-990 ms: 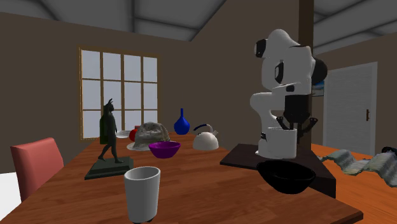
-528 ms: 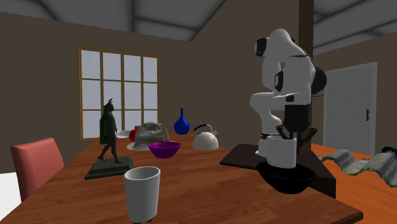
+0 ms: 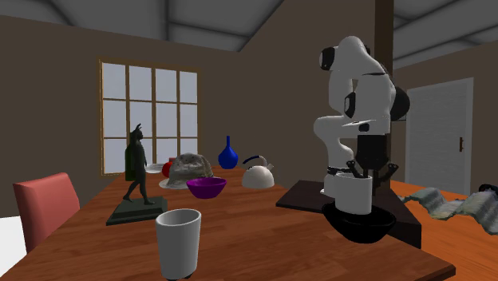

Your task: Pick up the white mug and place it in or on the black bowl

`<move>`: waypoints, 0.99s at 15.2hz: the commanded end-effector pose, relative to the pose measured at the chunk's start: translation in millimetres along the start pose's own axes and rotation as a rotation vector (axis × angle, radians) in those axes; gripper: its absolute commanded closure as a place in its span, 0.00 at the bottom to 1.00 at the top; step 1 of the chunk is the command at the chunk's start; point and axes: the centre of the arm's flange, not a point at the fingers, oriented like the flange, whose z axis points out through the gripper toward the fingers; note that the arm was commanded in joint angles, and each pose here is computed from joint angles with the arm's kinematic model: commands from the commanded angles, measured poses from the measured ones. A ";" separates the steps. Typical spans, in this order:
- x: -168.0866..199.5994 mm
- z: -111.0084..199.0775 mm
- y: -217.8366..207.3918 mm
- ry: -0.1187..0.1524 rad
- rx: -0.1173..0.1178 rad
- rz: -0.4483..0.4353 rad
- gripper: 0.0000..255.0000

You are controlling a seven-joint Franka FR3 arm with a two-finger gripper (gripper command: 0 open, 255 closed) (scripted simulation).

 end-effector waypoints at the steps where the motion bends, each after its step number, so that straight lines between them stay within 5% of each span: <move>1: 0.1 -0.1 0.0 0.000 0.000 0.000 1.00; 2: 0.1 -0.1 -0.1 0.000 0.000 0.000 0.00; 7: 0.1 -0.1 -0.1 0.000 0.000 0.000 0.00; 11: 0.1 -50.1 0.0 0.000 0.000 0.000 0.00; 15: 0.1 -50.1 0.0 0.000 0.000 0.000 0.00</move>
